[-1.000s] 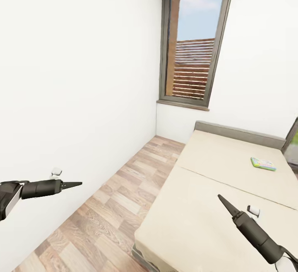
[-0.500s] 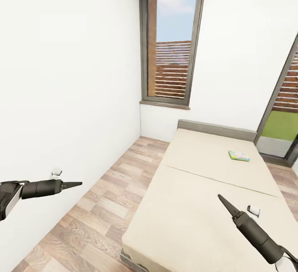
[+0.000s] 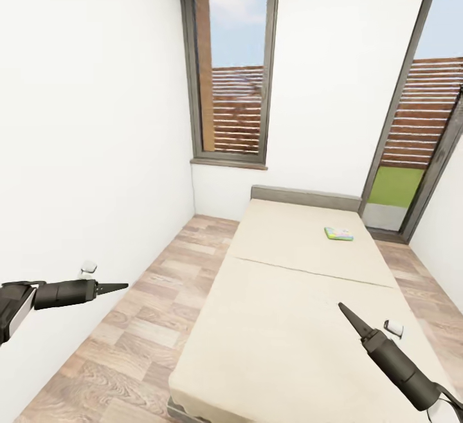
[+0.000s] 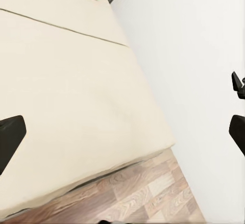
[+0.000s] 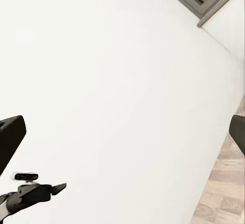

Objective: Put all the toys in the child's room - the three board games (two on the bed and one on the table), the two jigsaw puzzles on the table, and the tennis ball on the table - inside the toy box on the table in the child's room.

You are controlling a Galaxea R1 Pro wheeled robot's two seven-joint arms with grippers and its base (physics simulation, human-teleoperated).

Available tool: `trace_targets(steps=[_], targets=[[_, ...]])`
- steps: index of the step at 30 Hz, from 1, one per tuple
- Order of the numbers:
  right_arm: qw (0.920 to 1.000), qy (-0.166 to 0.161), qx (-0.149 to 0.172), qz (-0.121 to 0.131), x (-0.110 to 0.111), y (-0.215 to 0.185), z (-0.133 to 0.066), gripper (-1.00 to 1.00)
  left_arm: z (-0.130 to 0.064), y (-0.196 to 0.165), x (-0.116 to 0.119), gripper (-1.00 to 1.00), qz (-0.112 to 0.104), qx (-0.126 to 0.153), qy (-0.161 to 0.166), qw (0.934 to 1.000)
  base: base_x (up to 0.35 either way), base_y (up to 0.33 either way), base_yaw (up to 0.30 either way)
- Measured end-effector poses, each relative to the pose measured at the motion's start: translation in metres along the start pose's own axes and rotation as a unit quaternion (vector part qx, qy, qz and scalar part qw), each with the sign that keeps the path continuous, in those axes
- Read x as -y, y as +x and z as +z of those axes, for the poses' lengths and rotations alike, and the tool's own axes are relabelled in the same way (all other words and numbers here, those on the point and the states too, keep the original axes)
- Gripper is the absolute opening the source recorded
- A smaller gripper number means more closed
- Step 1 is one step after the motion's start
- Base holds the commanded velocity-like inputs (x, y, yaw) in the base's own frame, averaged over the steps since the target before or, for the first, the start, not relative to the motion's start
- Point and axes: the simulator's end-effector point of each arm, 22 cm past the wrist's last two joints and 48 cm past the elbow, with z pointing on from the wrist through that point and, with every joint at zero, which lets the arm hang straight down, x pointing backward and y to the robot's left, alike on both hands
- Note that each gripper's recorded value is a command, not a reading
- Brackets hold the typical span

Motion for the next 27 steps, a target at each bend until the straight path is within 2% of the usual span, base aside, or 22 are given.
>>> trace_targets(steps=[17, 27], targets=[[1.0, -0.001, 0.001, -0.001, -0.0019, -0.0015, -0.0001, 1.0, 0.0023, -0.0011, 0.0039, 1.0, 0.003, 0.001, 0.002, 1.0, 0.0, -0.008, -0.28], [1.0, 0.001, 0.001, 0.002, 0.0016, -0.002, -0.001, 1.0, 0.0029, -0.0014, 0.0053, 1.0, 0.004, 0.0, 0.003, 1.0, 0.0, -0.163, -0.28]])
